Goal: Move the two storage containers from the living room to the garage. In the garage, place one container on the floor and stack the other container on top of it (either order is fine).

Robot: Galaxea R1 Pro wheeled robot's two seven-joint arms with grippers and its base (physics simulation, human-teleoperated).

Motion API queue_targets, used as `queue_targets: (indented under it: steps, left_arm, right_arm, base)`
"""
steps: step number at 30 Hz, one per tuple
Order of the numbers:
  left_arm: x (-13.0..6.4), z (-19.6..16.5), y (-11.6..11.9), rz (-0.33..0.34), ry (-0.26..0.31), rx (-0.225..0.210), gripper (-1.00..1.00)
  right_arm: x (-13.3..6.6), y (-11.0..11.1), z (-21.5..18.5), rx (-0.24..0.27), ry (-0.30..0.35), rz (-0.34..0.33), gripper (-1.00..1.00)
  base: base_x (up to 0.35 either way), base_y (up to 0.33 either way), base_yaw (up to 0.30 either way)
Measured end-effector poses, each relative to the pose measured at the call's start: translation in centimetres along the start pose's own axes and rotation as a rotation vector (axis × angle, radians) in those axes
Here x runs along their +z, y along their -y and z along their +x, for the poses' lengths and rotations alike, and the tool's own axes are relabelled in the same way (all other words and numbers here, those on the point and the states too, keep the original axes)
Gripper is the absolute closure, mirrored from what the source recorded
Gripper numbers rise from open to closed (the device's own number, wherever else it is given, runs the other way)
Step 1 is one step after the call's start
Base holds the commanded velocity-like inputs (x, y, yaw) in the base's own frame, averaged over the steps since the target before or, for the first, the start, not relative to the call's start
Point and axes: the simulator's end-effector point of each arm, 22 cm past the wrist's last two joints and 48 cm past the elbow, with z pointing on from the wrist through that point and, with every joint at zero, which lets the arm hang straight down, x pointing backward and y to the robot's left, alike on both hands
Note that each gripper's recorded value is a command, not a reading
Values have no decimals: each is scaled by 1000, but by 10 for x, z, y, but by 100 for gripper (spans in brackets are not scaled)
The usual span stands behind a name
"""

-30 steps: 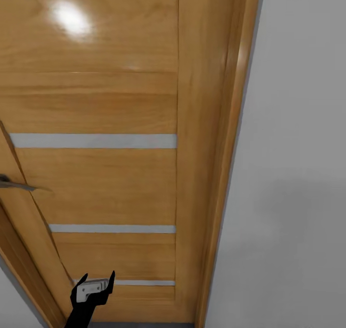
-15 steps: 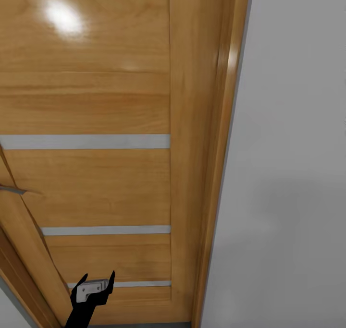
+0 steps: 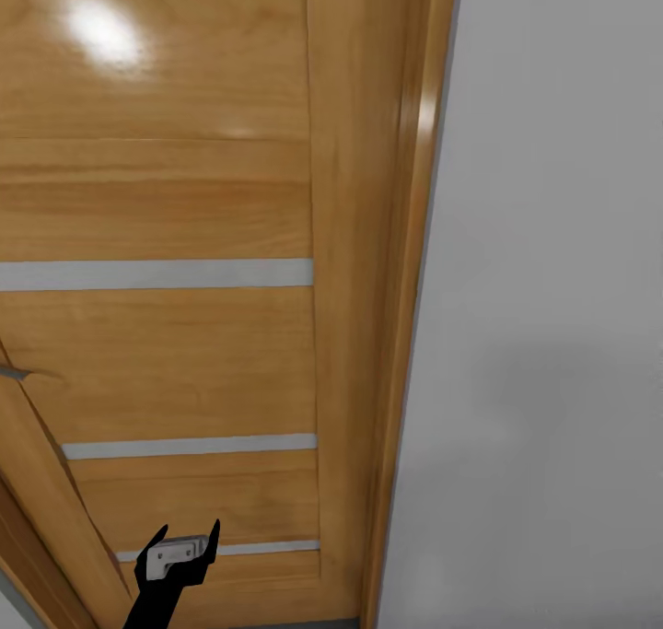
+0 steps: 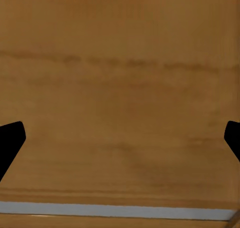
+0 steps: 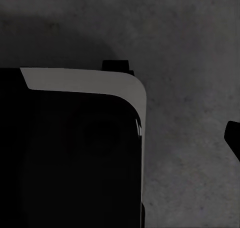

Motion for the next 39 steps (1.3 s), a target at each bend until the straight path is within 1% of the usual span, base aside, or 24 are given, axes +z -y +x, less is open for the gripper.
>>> queue_targets:
  steps: [5,16,26,27,30,33,34,39]
  left_arm:
    - [0,0,0,0,0,1,-100]
    - [0,0,0,0,1,1,-100]
    - [0,0,0,0,1,1,-100]
    - [-2,0,0,0,0,6,-100]
    - [-6,1,-2,-6,-2,0,-100]
    - [-1,0,-3,-9,0,-3,-100]
    - [0,0,0,0,0,1,-100]
    - [0,0,0,0,0,4,-100]
  right_arm:
    - [0,0,0,0,0,0,-100]
    - [0,0,0,0,1,0,-100]
    - [0,0,0,0,1,0,-100]
    - [0,0,0,-1,1,0,-100]
    - [-2,0,0,0,5,0,-100]
    - [0,0,0,0,1,0,-100]
    - [0,0,0,0,1,0,-100]
    - [0,0,0,0,0,0,-100]
  base:
    - [93,0,-9]
    - [240,0,-1]
    - [117,0,0]
    - [229,0,0]
    - [269,0,0]
    - [215,0,0]
    - [121,0,0]
    - [56,0,0]
